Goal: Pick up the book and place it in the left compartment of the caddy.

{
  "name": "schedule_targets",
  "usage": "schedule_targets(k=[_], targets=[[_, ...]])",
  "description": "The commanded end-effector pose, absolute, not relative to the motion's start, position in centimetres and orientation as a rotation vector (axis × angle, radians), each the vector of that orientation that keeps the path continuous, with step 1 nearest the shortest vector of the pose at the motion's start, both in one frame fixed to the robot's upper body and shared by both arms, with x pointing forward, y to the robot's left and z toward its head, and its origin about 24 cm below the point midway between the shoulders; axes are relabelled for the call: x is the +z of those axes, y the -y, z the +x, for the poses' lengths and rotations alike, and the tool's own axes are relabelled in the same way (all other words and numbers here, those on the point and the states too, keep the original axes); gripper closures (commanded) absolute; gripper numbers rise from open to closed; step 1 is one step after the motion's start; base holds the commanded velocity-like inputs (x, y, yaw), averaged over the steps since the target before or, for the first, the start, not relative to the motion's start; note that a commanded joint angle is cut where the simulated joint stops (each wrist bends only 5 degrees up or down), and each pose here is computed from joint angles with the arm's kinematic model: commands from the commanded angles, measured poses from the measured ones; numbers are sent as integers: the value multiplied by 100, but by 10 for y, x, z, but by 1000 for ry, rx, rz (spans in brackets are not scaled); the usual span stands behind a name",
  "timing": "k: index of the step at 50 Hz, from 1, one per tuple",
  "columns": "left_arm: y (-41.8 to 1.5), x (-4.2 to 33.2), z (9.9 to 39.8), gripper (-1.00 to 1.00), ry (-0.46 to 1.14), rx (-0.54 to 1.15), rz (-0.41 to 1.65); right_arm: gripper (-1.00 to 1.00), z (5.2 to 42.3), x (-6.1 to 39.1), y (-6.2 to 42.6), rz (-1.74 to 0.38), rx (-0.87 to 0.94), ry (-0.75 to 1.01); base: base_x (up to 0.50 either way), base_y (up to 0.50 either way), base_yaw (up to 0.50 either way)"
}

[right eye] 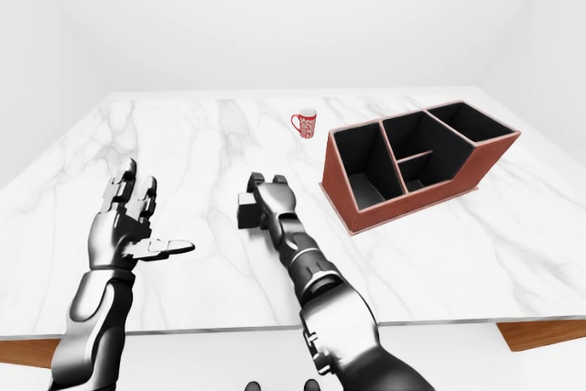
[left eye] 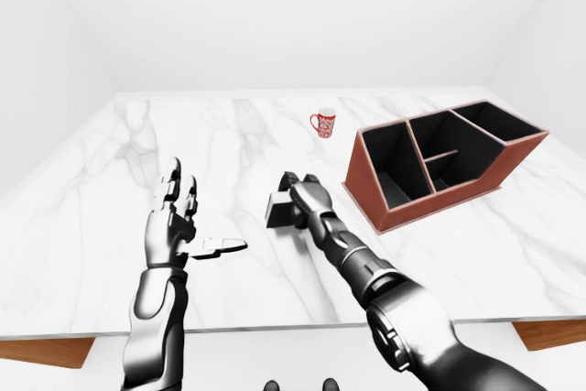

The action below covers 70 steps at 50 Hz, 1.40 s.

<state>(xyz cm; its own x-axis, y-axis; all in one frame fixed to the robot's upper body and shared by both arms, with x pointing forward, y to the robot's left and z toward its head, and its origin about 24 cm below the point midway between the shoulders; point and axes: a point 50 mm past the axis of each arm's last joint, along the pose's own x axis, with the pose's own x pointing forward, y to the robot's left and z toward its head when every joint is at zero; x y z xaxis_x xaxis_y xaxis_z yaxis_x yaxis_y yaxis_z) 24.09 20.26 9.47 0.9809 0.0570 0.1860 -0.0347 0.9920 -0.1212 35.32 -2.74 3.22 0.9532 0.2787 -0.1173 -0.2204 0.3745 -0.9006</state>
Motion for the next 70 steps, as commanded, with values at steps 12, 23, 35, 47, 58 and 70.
schedule_targets(k=[12, 23, 35, 47, 58, 70], targets=[[-192, 86, 239, -100, 151, 22, -104, 100, 307, 288, 163, 31, 95, 823, 0, 0, 0], [-187, 88, 239, -100, 158, 8, -94, 100, 309, 268, 252, 142, -210, 690, 0, 0, 0], [-182, 91, 239, -100, 170, -1, -83, 100, 311, 229, 311, 85, -450, 492, 0, 0, 0], [-178, 91, 237, -100, 172, -8, -80, 100, 323, 176, 329, -88, -531, 225, 0, 0, 0], [-181, 93, 236, -100, 179, -5, -80, 100, 338, 124, 342, -171, -607, -37, 0, 0, 0], [-180, 93, 234, -100, 178, -9, -81, 100, 358, 117, 325, -293, -593, -91, 0, 0, 0]])
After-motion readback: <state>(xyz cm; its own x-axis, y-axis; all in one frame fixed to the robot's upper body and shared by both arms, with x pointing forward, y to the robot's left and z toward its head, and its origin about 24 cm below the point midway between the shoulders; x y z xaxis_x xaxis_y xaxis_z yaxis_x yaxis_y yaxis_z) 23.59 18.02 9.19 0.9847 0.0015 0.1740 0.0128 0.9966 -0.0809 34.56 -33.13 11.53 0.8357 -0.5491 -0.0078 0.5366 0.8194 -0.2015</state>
